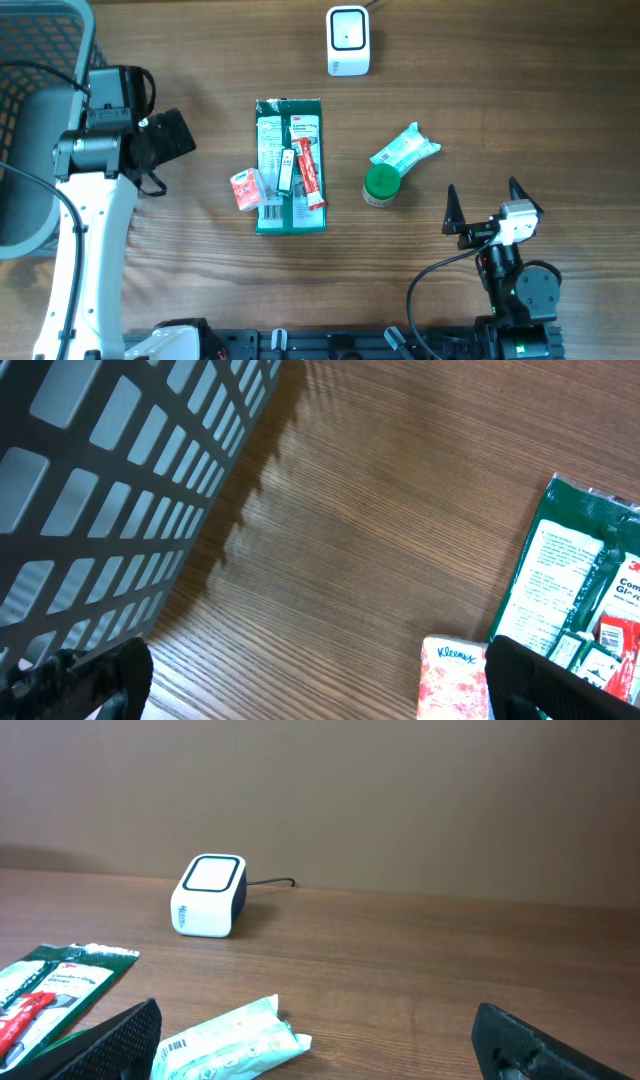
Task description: Scan the item barcode
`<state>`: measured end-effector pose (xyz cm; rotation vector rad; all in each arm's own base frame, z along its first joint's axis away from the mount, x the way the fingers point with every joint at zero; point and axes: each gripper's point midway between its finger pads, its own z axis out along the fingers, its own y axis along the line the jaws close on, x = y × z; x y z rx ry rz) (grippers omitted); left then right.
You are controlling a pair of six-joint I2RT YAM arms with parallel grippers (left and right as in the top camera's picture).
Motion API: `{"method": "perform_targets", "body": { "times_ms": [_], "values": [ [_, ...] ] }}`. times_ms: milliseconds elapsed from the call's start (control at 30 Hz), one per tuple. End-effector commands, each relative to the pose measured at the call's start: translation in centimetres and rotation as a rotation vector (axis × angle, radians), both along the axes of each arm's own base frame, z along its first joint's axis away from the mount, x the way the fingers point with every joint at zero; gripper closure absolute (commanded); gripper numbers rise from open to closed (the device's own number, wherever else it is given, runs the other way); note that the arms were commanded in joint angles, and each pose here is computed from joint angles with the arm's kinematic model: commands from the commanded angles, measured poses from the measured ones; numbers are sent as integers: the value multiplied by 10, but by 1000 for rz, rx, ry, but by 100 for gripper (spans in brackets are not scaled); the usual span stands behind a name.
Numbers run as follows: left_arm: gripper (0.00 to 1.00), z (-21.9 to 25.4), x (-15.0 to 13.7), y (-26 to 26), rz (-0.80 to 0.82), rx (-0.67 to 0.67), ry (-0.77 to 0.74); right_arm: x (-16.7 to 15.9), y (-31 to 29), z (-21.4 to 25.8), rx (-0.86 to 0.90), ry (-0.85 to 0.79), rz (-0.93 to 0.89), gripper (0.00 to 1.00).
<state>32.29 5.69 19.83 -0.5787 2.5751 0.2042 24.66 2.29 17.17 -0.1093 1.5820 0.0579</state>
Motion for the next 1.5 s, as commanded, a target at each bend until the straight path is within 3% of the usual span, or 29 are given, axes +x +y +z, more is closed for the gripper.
{"method": "perform_targets", "body": {
  "times_ms": [0, 533, 700, 867, 1033, 1200, 1333, 1467],
  "values": [
    [0, 11, 2, 4, 19, 12, -34, 0, 0, 1, -17, -6, 4, 0],
    [0, 11, 2, 4, 19, 12, -34, 0, 0, 1, -17, -7, 4, 0],
    [0, 11, 2, 4, 19, 12, -34, -8, 32, 12, 99, -12, 191, 0],
    [0, 11, 2, 4, 19, 12, -34, -16, 32, 48, 134, -31, 194, 0],
    [0, 11, 2, 4, 19, 12, -34, -31, 22, 129, 57, -19, 143, 0],
    [0, 11, 2, 4, 19, 12, -34, -16, 23, 171, 37, 236, 135, 0],
    [0, 11, 2, 4, 19, 12, -34, 6, 24, 162, 39, 563, 126, 0],
    [0, 11, 2, 4, 19, 12, -34, 31, 40, 148, 100, 773, 188, 0]
  ]
}}
